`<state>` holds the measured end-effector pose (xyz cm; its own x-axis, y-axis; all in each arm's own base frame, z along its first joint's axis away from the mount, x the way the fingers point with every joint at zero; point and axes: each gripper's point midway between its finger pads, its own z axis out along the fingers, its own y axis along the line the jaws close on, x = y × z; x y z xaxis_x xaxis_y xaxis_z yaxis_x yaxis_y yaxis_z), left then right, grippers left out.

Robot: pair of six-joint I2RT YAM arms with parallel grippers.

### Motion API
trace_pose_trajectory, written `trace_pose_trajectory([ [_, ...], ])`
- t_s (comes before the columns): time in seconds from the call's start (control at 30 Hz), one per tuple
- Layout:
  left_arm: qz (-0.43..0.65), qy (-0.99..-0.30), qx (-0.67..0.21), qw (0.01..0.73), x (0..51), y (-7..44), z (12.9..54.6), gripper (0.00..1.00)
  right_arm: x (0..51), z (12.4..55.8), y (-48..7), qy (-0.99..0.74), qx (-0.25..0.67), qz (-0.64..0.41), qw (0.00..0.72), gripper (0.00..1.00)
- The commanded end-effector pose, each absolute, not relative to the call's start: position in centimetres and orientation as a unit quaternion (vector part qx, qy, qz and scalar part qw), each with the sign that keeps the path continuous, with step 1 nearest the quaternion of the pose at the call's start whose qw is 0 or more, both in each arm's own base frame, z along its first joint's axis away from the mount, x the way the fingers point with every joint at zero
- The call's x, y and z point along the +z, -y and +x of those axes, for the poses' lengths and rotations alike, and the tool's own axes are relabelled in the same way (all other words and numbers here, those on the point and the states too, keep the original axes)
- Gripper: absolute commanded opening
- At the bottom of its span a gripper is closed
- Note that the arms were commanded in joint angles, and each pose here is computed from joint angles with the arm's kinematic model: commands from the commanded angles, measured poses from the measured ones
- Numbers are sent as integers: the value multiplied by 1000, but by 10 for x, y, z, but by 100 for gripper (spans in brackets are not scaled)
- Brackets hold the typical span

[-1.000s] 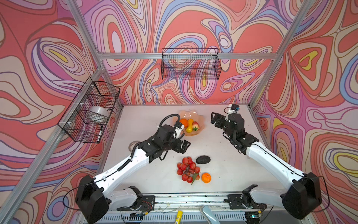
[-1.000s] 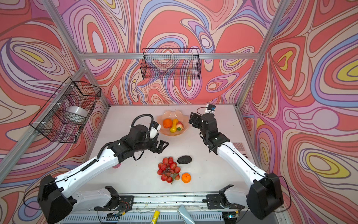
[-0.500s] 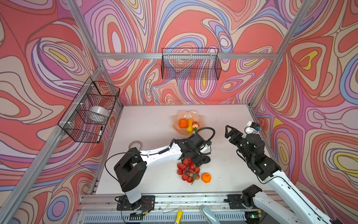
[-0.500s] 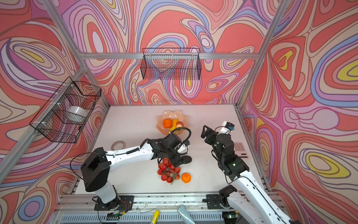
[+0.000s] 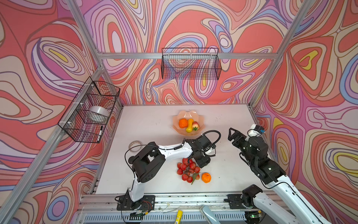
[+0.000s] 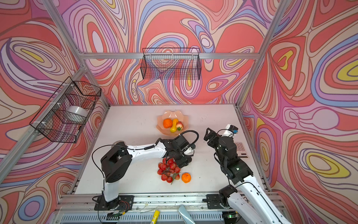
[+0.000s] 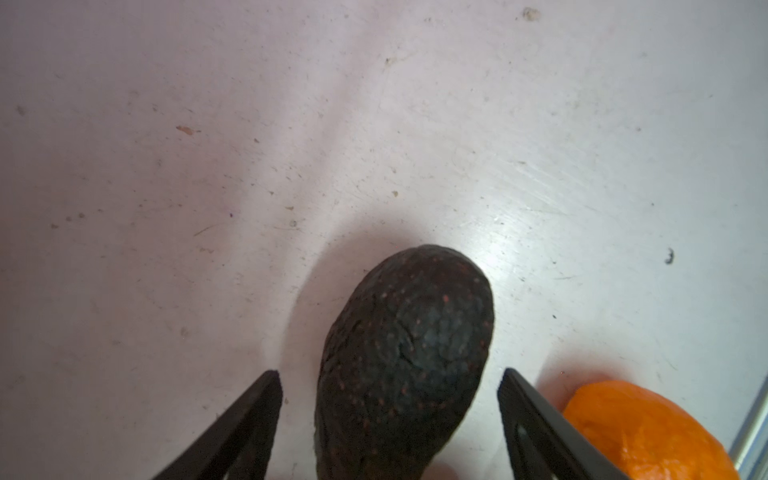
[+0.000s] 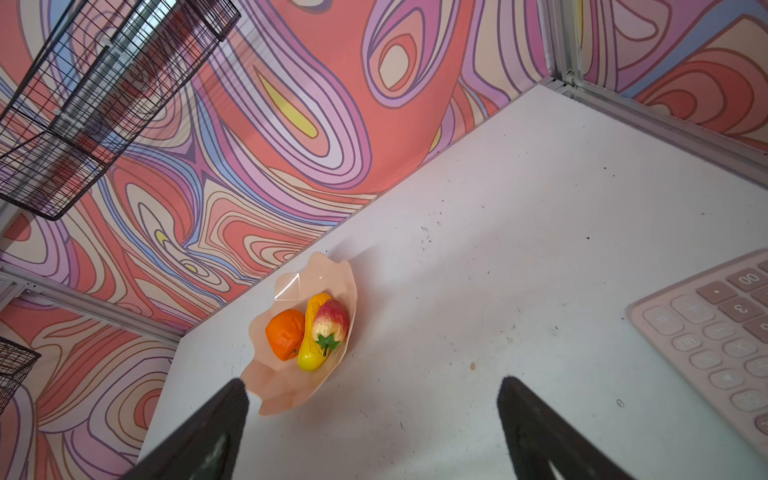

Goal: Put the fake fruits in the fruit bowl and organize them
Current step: 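Grasp the dark avocado with the left gripper while the right arm withdraws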

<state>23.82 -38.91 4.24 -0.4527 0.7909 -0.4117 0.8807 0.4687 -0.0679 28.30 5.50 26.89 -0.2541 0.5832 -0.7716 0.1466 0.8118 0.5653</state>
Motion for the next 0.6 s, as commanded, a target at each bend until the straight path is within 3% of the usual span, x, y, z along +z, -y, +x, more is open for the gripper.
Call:
trace_pose_trajectory([
  [0.0, 490, -847, -136, 157, 38, 393, 240, 64, 266, 281, -48, -768, 178, 243, 565, 98],
  [0.23, 466, -850, -144, 199, 58, 395, 248, 35, 270, 284, -49, -765, 180, 243, 569, 98],
  [0.57, 345, -842, -133, 394, 176, 361, 309, 30, 273, 296, -59, -768, 188, 227, 568, 98],
])
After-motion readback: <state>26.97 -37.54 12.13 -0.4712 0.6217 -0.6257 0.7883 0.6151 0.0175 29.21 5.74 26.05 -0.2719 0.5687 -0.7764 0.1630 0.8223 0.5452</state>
